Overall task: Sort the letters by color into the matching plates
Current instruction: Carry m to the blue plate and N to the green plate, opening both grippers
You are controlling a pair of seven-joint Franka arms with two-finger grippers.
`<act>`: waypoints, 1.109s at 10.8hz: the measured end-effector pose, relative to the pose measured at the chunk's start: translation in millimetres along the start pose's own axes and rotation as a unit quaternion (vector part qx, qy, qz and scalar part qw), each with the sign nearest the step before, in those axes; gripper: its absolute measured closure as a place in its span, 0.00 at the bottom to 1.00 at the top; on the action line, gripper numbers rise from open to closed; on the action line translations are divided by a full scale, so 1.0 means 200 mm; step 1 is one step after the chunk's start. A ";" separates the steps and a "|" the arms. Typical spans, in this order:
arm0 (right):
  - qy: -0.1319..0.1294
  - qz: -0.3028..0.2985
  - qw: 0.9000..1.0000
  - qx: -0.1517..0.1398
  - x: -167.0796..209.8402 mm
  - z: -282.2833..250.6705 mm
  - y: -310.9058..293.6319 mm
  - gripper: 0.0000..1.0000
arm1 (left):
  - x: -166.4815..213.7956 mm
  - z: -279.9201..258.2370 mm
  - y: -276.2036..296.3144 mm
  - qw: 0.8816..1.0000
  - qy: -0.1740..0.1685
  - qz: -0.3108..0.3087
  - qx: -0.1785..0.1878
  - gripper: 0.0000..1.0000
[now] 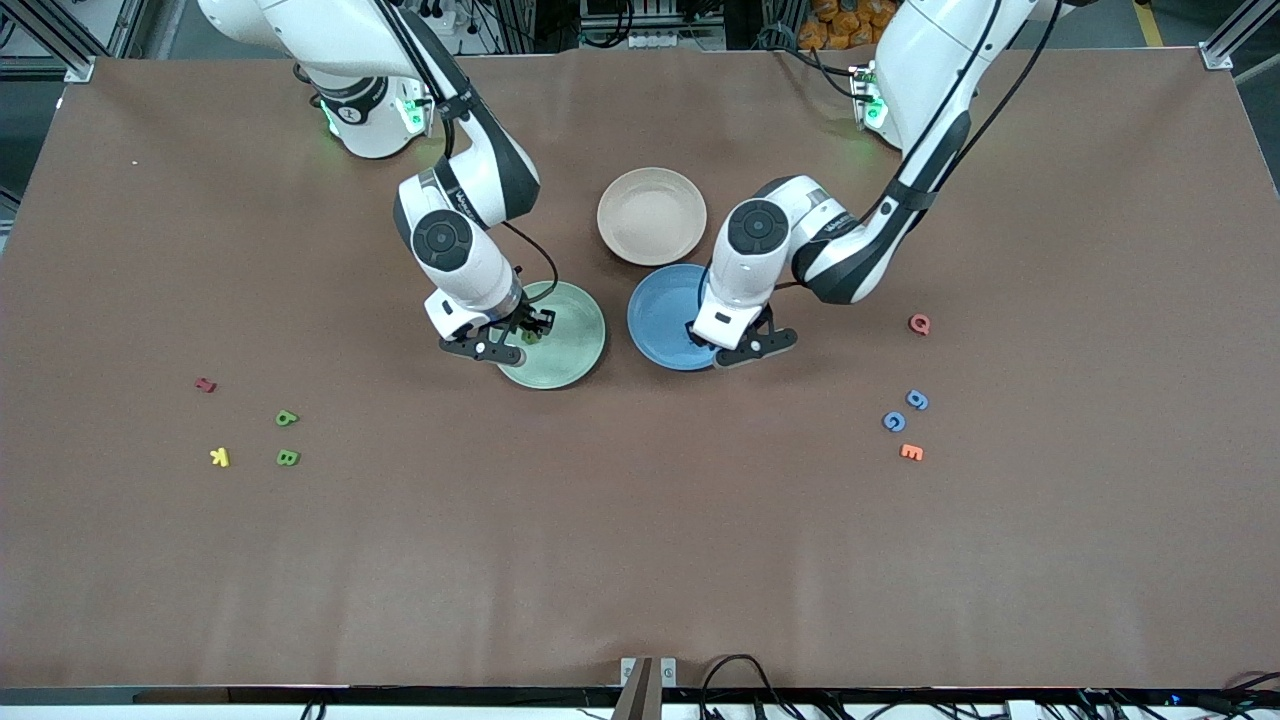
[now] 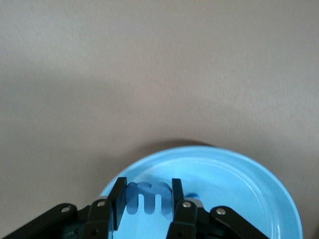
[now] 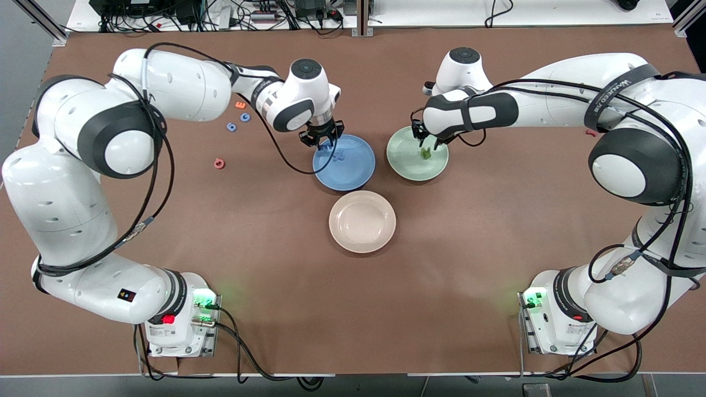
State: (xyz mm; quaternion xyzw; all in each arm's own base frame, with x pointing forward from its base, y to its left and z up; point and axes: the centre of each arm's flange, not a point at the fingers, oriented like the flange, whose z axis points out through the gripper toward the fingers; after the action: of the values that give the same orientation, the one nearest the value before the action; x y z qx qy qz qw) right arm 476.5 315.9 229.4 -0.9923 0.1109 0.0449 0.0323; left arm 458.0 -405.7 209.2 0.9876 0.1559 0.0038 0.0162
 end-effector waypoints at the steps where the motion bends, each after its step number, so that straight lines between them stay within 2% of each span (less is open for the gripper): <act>1: 0.001 -0.001 1.000 0.000 0.01 0.00 0.00 0.38 | -0.04 0.01 0.02 1.000 -0.001 0.000 0.001 0.59; 4: 0.005 -0.017 1.000 0.000 0.02 -0.02 0.01 0.01 | -0.10 0.02 0.05 1.000 -0.004 -0.007 0.002 0.59; 7: 0.011 -0.058 0.998 -0.002 0.08 -0.03 0.05 0.00 | -0.18 0.02 0.11 1.000 -0.003 -0.022 0.000 0.57; 11: 0.022 -0.141 0.990 -0.017 0.27 -0.07 0.26 0.00 | -0.18 0.00 0.13 1.000 -0.001 -0.028 -0.005 0.07; 12: 0.025 -0.157 0.987 -0.020 0.33 -0.09 0.33 0.00 | -0.17 -0.01 0.14 0.999 0.000 -0.031 -0.007 0.00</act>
State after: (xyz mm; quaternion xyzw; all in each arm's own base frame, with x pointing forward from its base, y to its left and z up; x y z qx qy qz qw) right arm 526.5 235.7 237.2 -0.9986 -0.0467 0.0161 0.0167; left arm 433.7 -442.3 212.1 0.9821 0.1868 0.0048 0.0230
